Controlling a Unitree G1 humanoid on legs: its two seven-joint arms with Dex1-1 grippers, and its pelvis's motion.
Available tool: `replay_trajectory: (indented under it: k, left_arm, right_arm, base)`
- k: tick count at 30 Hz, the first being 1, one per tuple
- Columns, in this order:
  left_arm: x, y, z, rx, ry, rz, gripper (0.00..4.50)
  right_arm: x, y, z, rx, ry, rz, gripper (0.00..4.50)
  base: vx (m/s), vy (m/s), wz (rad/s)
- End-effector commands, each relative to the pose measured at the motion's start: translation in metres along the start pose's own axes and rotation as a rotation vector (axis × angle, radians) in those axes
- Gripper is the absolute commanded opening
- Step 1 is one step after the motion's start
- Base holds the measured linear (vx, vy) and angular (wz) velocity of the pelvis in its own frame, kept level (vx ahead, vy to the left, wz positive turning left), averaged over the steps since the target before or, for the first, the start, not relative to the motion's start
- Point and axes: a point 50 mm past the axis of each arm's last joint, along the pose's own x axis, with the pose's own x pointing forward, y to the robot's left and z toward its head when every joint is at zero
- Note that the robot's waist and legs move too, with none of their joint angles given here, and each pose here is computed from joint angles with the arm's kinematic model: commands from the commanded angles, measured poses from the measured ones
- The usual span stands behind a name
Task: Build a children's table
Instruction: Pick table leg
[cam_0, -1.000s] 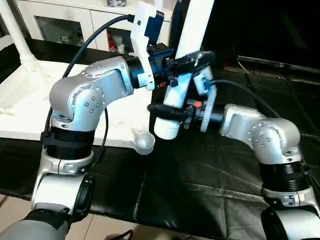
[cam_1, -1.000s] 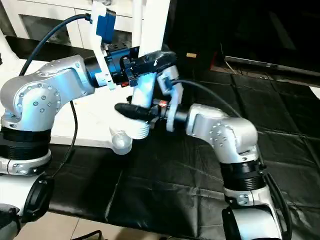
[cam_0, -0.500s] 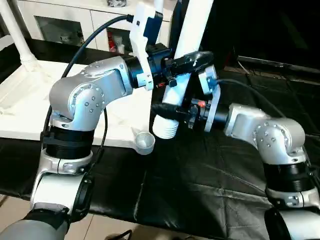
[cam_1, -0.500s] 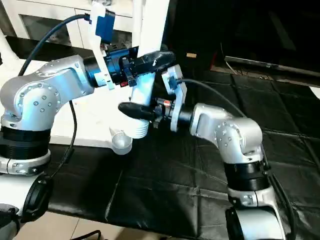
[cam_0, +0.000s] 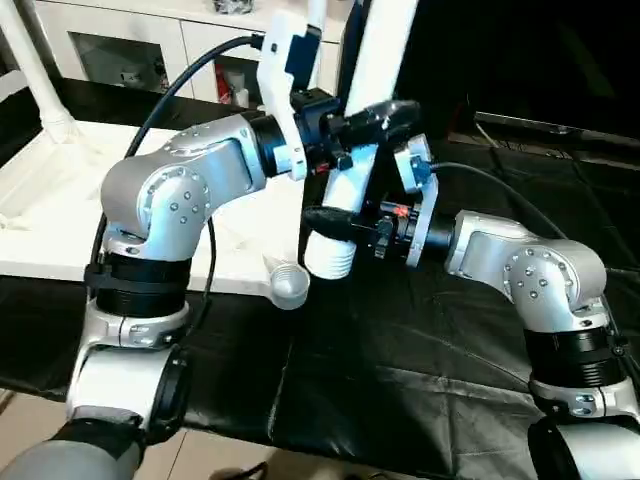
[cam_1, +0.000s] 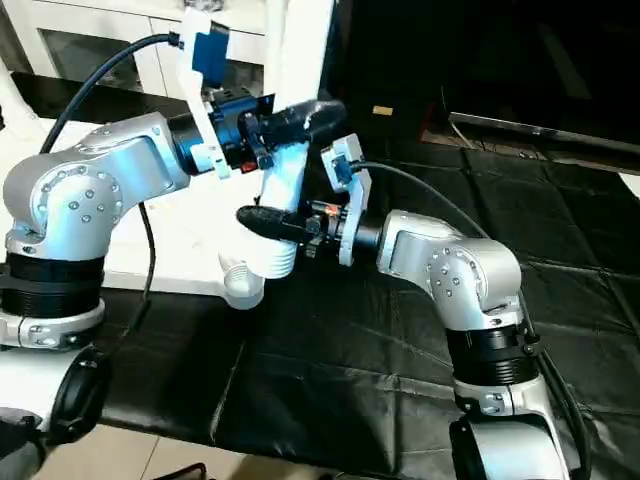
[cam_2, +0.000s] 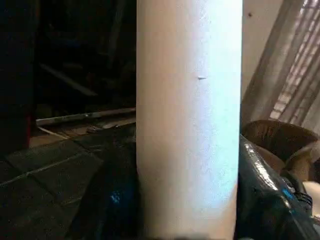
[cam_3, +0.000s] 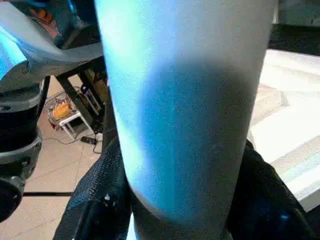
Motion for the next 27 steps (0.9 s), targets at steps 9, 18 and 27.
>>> replay_trajectory:
  k: [9,18,27]
  left_arm:
    - [0.004,-0.038,0.021,-0.067,-0.116,-0.279,3.07]
    - [-0.005,-0.033,0.027,-0.046,-0.232,-0.208,3.84]
    - [-0.056,-0.003,0.002,0.103,-0.118,0.073,3.87]
  right_arm:
    - [0.000,-0.007,-0.004,0.010,-0.005,-0.052,1.94]
    - [-0.001,-0.018,-0.008,0.020,-0.058,-0.192,1.94]
    - [-0.023,-0.050,-0.030,-0.134,-0.057,-0.575,1.93]
  base:
    - [0.000,0.000,0.00]
    - [0.000,0.000,0.00]
    - [0.000,0.000,0.00]
